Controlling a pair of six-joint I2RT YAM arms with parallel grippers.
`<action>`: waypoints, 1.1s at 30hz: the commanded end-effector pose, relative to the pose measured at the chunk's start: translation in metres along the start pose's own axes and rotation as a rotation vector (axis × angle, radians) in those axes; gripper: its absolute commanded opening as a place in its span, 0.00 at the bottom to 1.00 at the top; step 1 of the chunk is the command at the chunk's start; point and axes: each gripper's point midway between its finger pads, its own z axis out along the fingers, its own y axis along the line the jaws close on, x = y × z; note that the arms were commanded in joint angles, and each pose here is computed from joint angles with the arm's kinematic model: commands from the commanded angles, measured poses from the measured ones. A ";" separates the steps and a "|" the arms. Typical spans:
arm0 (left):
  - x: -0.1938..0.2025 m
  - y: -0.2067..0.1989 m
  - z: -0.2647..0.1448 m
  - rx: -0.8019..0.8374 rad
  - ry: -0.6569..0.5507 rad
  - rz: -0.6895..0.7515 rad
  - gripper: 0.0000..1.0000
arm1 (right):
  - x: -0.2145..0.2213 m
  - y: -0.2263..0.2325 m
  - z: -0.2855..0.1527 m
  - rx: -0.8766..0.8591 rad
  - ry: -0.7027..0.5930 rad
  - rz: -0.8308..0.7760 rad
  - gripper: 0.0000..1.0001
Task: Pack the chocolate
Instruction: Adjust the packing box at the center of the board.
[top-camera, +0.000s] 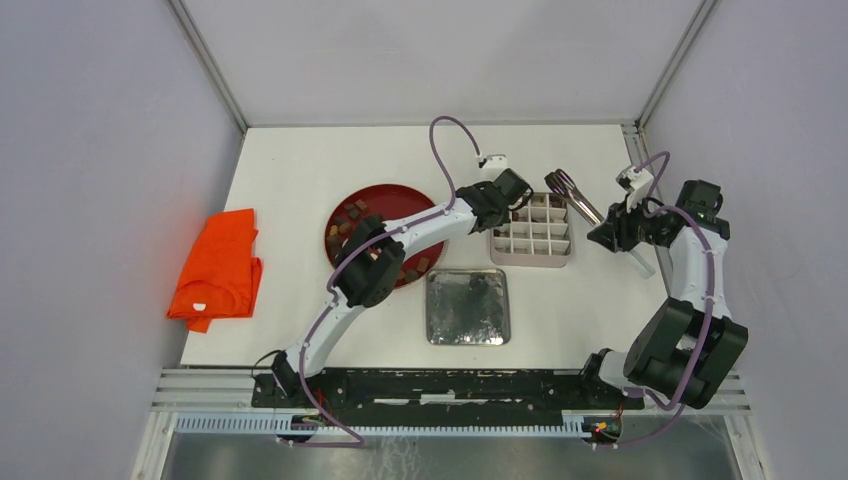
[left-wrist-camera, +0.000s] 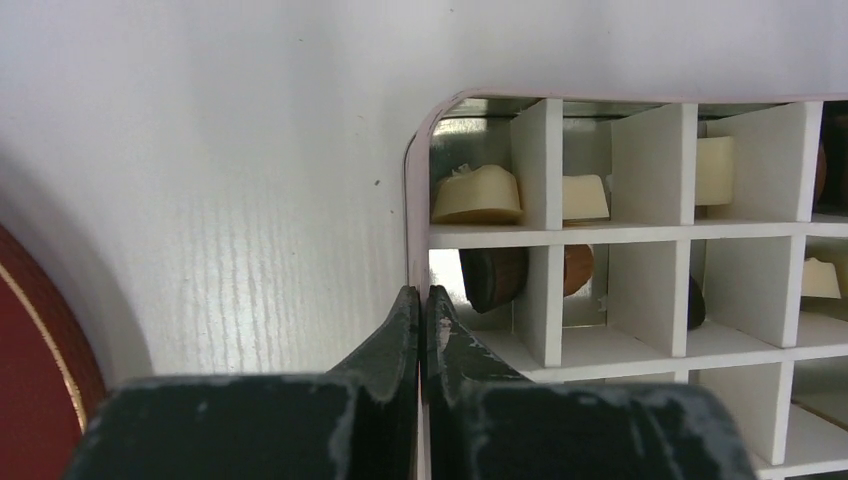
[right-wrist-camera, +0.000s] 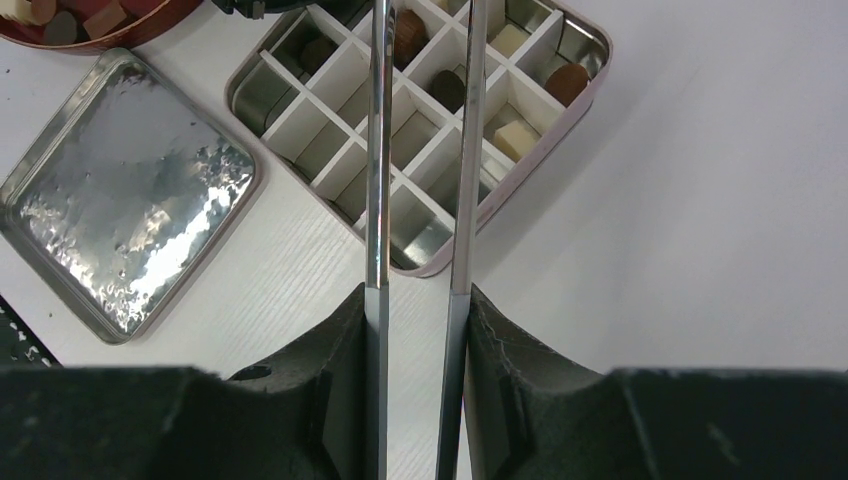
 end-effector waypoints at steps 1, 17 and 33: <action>-0.066 -0.007 -0.029 -0.007 -0.222 -0.058 0.02 | -0.024 0.001 -0.007 -0.021 -0.068 -0.052 0.00; -0.122 -0.007 -0.110 0.027 -0.578 -0.090 0.02 | -0.061 -0.014 -0.042 0.039 -0.153 -0.071 0.00; -0.115 -0.007 -0.146 -0.041 -0.768 -0.044 0.02 | -0.069 -0.007 -0.049 0.024 -0.167 -0.097 0.00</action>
